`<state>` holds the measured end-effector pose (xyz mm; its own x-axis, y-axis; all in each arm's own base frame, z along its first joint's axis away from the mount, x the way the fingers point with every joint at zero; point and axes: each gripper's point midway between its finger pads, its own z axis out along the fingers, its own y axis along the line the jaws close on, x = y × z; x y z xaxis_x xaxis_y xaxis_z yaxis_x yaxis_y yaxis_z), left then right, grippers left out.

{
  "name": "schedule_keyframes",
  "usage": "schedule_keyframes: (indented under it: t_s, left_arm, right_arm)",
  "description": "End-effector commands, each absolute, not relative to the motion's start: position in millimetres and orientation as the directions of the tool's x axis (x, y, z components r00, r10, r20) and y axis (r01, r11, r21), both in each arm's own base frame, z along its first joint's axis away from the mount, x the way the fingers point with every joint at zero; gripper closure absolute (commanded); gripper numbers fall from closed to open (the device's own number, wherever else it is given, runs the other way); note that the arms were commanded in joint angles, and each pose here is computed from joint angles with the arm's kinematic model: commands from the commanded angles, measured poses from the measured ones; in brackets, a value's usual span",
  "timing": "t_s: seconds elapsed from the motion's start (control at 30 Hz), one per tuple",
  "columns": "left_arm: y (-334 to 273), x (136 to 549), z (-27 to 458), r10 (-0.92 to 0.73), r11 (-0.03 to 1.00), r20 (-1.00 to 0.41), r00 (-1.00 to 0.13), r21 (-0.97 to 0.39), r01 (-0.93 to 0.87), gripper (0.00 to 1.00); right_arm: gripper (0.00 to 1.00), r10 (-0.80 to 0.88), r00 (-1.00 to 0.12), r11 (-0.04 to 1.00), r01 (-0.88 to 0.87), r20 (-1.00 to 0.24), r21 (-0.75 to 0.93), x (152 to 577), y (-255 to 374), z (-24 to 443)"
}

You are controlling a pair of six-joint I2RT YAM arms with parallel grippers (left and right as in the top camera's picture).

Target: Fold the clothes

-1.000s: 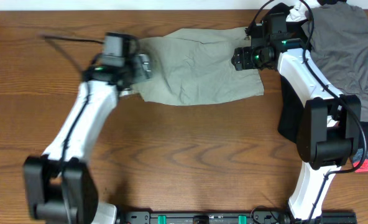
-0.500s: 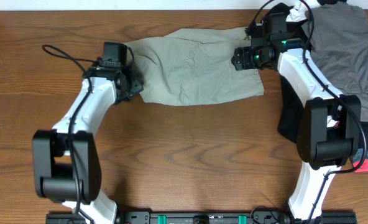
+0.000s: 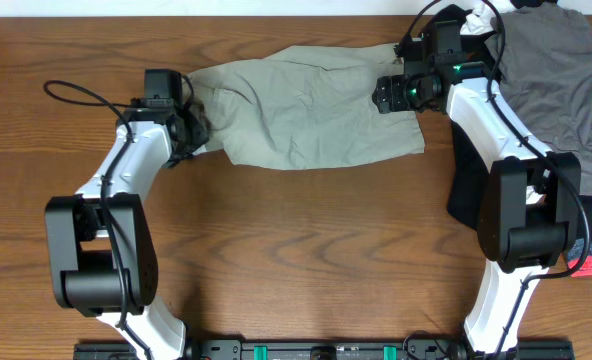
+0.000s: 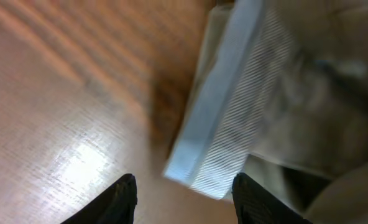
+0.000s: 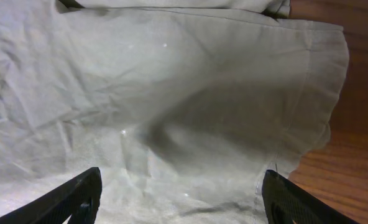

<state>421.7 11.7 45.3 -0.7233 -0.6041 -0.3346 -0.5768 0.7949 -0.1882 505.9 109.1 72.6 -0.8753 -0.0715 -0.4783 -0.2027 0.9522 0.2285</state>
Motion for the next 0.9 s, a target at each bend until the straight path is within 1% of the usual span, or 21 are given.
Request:
schedule_keyframes:
  t_s: [0.0, 0.07, 0.2, 0.27, 0.4, 0.53, 0.73, 0.87]
  left_arm:
    - [2.8, 427.3, 36.4, -0.604, 0.795, -0.339, -0.721, -0.195, -0.574, 0.48]
    - [-7.4, 437.1, 38.5, -0.6, 0.8, -0.352, -0.718, -0.238, -0.551, 0.48]
    - [-45.7, 466.3, 57.0, -0.579, 0.802, -0.373, -0.725, -0.418, -0.426, 0.49]
    - [-62.0, 475.4, 64.7, -0.564, 0.804, -0.395, -0.725, -0.461, -0.375, 0.49]
    - [-83.6, 480.7, 66.5, -0.53, 0.825, -0.43, -0.731, -0.462, -0.326, 0.49]
    - [-99.3, 482.6, 49.6, -0.503, 0.841, -0.434, -0.747, -0.446, -0.308, 0.49]
    - [-104.4, 488.5, 17.2, -0.496, 0.845, -0.424, -0.758, -0.435, -0.31, 0.49]
    - [-104.6, 493.2, 14.9, -0.497, 0.845, -0.437, -0.75, -0.44, -0.304, 0.49]
  right_arm:
    - [0.19, -0.089, -0.845, 0.947, -0.237, -0.528, 0.219, 510.6, 116.0, 97.0]
    - [0.19, -0.089, -0.845, 0.947, -0.237, -0.528, 0.219, 510.5, 116.0, 96.9]
    - [0.19, -0.089, -0.845, 0.947, -0.237, -0.528, 0.219, 510.6, 116.0, 97.0]
    - [0.19, -0.089, -0.845, 0.947, -0.237, -0.528, 0.219, 510.6, 116.0, 97.0]
    - [0.19, -0.089, -0.845, 0.947, -0.236, -0.528, 0.219, 510.5, 116.0, 96.9]
    - [0.19, -0.089, -0.846, 0.947, -0.236, -0.525, 0.22, 510.0, 115.9, 96.6]
    - [0.19, -0.09, -0.85, 0.947, -0.234, -0.519, 0.22, 508.4, 115.5, 95.6]
    - [0.19, -0.09, -0.85, 0.947, -0.234, -0.519, 0.22, 508.4, 115.5, 95.6]
